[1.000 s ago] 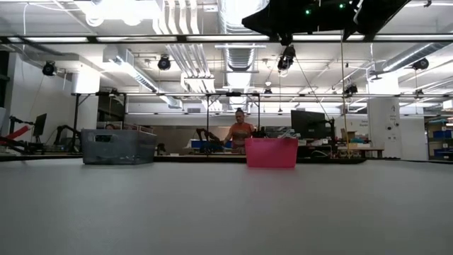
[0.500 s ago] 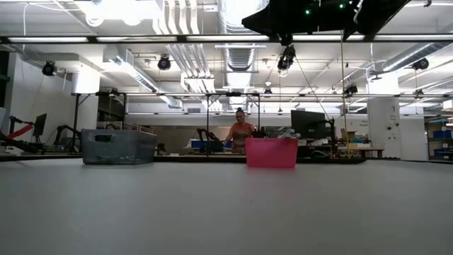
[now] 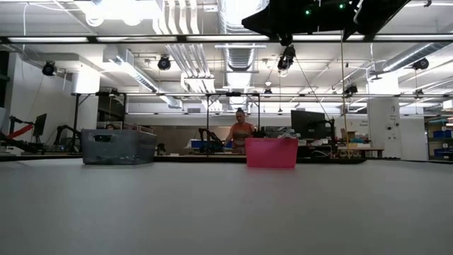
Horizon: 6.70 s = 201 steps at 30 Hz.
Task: Sort silverware by color (type)
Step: Put the green spoon into the transparent bin, then return to Home Position
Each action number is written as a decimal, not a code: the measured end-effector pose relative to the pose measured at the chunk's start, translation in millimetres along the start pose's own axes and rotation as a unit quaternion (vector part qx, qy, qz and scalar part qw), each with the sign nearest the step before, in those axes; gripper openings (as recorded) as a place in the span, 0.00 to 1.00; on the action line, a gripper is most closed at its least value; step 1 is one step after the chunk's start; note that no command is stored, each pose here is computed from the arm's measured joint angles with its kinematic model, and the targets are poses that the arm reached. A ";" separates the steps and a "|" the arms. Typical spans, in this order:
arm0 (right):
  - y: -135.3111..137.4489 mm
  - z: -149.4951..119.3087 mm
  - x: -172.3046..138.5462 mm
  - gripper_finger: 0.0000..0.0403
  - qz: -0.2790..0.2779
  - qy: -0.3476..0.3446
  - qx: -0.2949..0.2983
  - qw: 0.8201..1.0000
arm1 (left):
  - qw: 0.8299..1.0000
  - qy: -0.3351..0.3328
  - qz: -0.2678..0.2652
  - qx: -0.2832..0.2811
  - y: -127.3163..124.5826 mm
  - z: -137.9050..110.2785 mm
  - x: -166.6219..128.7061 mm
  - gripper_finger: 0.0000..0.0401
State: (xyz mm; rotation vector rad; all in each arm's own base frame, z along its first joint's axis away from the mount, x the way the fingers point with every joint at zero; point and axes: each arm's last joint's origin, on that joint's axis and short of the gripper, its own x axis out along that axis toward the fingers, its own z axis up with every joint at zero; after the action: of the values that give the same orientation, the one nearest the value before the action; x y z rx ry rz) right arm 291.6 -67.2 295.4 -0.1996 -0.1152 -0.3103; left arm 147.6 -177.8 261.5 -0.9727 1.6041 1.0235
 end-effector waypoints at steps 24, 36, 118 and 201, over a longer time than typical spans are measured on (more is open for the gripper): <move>0.0 0.0 0.0 0.16 0.000 0.000 -0.002 1.000 | 1.000 0.004 -0.007 0.015 -4.5 7.6 35.6 0.11; 0.0 0.0 0.0 0.16 0.000 0.000 -0.002 1.000 | 1.000 -0.004 0.007 0.003 -1.5 14.1 52.1 0.12; 3.8 -20.7 -2.4 0.15 0.019 0.105 0.005 0.994 | 0.705 -0.506 -0.165 0.468 -31.4 126.1 -38.4 0.00; -10.0 -85.5 -156.1 0.15 0.045 0.058 -0.005 0.997 | 0.494 -0.634 -0.453 0.386 95.0 188.9 77.9 0.00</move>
State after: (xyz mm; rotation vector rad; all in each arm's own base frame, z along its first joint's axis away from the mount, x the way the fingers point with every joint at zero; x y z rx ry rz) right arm 147.8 -49.1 191.6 -0.1965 0.0108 -0.2325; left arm 98.8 20.9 167.2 -0.0872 0.0024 -0.0231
